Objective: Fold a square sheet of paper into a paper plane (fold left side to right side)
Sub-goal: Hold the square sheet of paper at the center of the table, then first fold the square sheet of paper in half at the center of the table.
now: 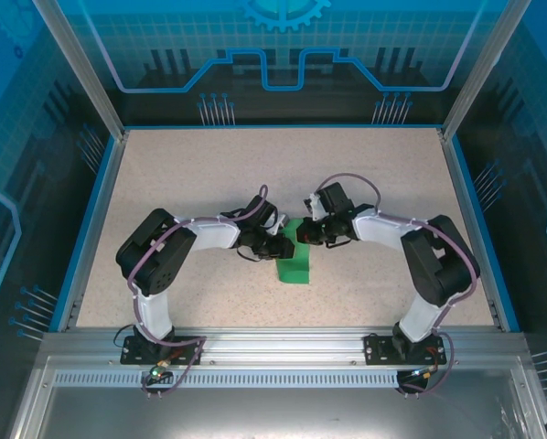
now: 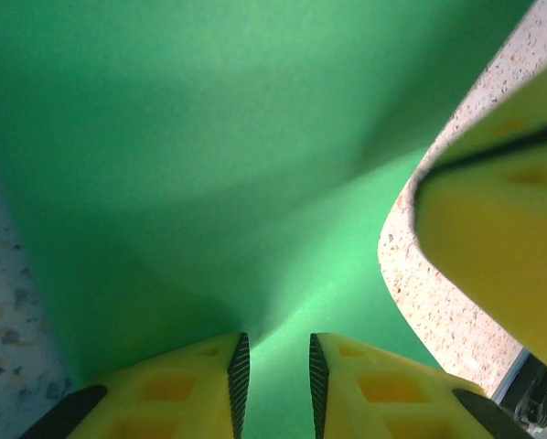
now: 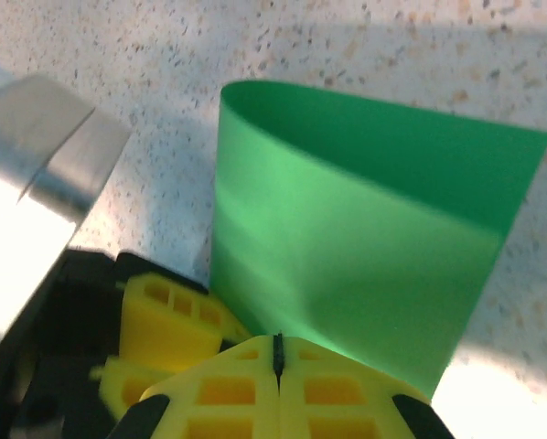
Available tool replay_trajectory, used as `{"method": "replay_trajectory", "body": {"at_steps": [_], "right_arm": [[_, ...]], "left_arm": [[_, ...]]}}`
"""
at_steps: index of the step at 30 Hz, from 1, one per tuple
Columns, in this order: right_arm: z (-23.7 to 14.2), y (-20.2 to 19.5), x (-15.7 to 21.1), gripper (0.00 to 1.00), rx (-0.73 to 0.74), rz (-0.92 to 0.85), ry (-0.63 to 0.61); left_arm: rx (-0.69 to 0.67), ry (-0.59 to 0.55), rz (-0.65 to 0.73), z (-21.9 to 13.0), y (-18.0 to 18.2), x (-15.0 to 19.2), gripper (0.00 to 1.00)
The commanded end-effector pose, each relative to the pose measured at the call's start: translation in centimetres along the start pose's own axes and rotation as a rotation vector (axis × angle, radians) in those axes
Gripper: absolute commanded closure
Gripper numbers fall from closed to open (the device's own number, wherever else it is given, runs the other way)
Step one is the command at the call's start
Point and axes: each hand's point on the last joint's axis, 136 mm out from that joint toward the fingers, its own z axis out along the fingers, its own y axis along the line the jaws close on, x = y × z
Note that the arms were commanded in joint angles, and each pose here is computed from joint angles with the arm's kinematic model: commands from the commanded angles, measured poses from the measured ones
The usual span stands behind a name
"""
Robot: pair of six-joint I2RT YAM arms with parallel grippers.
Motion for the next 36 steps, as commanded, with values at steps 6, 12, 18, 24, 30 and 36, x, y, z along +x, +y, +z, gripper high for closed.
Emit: {"method": "replay_trajectory", "body": {"at_steps": [6,12,18,24,30,36], "right_arm": [[2.9,-2.1,0.3,0.96,0.074,0.057,0.074],[3.7,-4.4,1.9,0.97,0.16,0.099,0.135],[3.8,-5.1,2.5,0.97,0.189,0.108,0.153],[3.9,-5.3,2.6,0.97,0.194,0.113,0.157],[3.9,-5.3,2.6,0.97,0.194,0.112,0.158],[3.7,-5.1,2.6,0.97,0.189,0.11,0.155]], "left_arm": [[-0.038,0.038,0.005,0.5,1.1,2.0,0.72],[-0.023,0.053,0.056,-0.2,0.7,3.5,0.73],[-0.011,0.09,0.118,-0.6,-0.1,5.9,0.73],[0.001,0.117,0.167,-0.7,-1.1,8.1,0.73],[0.039,0.112,0.177,-0.9,-2.2,9.6,0.72],[0.072,0.035,0.197,-2.8,-4.2,8.1,0.72]]}}
